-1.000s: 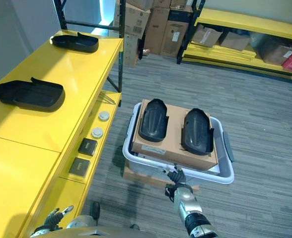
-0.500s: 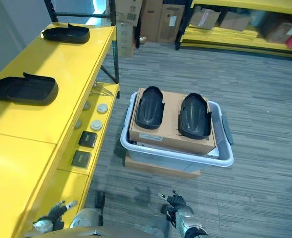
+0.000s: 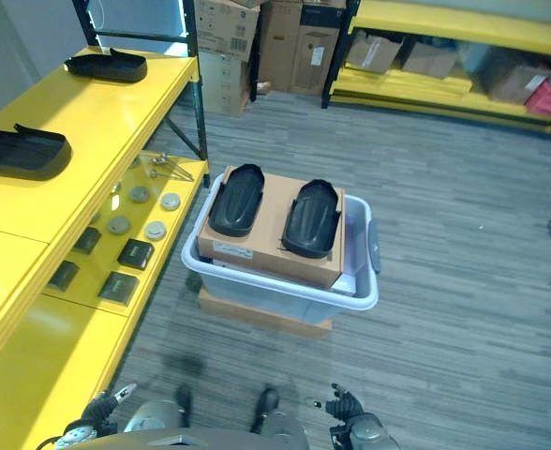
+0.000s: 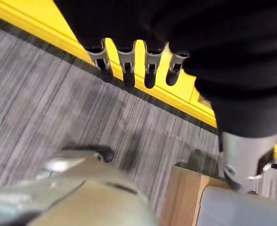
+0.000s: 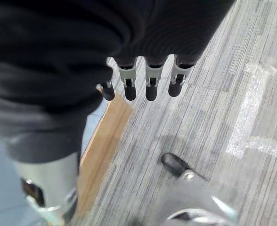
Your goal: Move parts from the plastic box to the shelf.
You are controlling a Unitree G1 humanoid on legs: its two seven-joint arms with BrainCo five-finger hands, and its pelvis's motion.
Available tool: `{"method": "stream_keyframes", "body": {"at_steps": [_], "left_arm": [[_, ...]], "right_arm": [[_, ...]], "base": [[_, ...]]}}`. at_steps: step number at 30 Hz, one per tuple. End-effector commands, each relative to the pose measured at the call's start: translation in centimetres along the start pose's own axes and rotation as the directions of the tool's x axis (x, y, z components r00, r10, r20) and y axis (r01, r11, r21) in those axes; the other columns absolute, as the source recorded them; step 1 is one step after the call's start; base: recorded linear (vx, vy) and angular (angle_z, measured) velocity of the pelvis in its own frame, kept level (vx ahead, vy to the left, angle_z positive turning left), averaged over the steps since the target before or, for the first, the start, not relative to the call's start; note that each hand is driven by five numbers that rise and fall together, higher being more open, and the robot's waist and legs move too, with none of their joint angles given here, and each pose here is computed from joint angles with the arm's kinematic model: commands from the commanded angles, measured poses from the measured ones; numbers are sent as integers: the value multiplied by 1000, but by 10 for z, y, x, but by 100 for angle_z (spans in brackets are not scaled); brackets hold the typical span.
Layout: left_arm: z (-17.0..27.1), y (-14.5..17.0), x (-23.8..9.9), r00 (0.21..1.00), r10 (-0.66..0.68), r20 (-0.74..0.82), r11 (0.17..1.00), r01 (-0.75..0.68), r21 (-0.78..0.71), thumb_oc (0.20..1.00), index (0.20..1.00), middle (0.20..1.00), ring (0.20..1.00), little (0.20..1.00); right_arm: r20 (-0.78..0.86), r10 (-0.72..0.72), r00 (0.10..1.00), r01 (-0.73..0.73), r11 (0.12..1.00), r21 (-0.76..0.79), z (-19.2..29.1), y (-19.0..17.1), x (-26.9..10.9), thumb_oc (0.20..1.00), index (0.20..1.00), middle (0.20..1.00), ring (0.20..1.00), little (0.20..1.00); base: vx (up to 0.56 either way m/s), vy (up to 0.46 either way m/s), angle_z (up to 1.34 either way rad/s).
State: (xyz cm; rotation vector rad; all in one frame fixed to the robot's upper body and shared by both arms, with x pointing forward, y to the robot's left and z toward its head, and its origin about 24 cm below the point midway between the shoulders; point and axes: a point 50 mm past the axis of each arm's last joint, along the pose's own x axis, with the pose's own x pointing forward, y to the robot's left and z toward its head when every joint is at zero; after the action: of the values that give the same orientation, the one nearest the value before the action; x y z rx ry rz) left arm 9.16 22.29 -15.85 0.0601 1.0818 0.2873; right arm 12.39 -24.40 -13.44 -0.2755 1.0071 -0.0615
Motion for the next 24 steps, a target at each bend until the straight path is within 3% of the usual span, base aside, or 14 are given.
{"method": "stream_keyframes", "body": {"at_steps": [1,3,5,6,8,9,10,14,15,19,24], "left_arm": [[18,-2,3,997,-13,78,1000,11,28,1000,1000,1000,1000,1000],[14,-1,2,997,-9,71,999,7,31,1000,1000,1000,1000,1000],[5,4,-1,998,2,64,998,-6,64,1000,1000,1000,1000,1000],[4,5,-1,998,7,63,998,-11,62,1000,1000,1000,1000,1000],[-4,13,-4,998,21,56,998,-25,60,1000,1000,1000,1000,1000],[-4,13,-4,998,21,56,998,-25,60,1000,1000,1000,1000,1000],[-9,18,-6,998,23,53,997,-27,67,1000,1000,1000,1000,1000],[-11,30,-7,998,34,49,998,-37,58,1000,1000,1000,1000,1000],[-12,38,-7,998,39,44,998,-42,57,1000,1000,1000,1000,1000],[-15,44,-8,998,41,38,996,-44,78,1000,1000,1000,1000,1000],[-20,50,-10,999,37,21,991,-40,131,1000,1000,1000,1000,1000]], "right_arm": [[234,41,971,-50,998,35,60,16,3,1000,1000,1000,1000,1000],[345,55,937,-70,997,32,83,21,-4,1000,1000,1000,1000,1000],[567,-14,824,-55,993,104,136,13,-24,1000,1000,1000,1000,1000],[598,-31,801,-48,992,115,144,11,-27,1000,1000,1000,1000,1000],[755,-148,639,26,985,171,192,-10,-56,1000,1000,1000,1000,1000],[755,-148,639,26,985,171,192,-10,-56,1000,1000,1000,1000,1000],[826,-235,512,88,971,222,219,-27,-77,1000,1000,1000,1000,1000],[881,-385,274,185,920,345,269,-75,-121,1000,1000,1000,1000,1000],[882,-440,168,232,887,399,294,-99,-144,1000,1000,1000,1000,1000],[848,-524,75,312,820,479,315,-125,-164,1000,1000,1000,1000,1000],[744,-657,123,421,713,561,313,-165,-160,1000,1000,1000,1000,1000]], "base": [[73,136,11],[75,90,-3],[129,57,-15],[124,58,-6],[89,70,7],[87,90,5],[74,83,2],[77,89,3],[75,66,5],[55,18,2],[124,-10,18]]}}
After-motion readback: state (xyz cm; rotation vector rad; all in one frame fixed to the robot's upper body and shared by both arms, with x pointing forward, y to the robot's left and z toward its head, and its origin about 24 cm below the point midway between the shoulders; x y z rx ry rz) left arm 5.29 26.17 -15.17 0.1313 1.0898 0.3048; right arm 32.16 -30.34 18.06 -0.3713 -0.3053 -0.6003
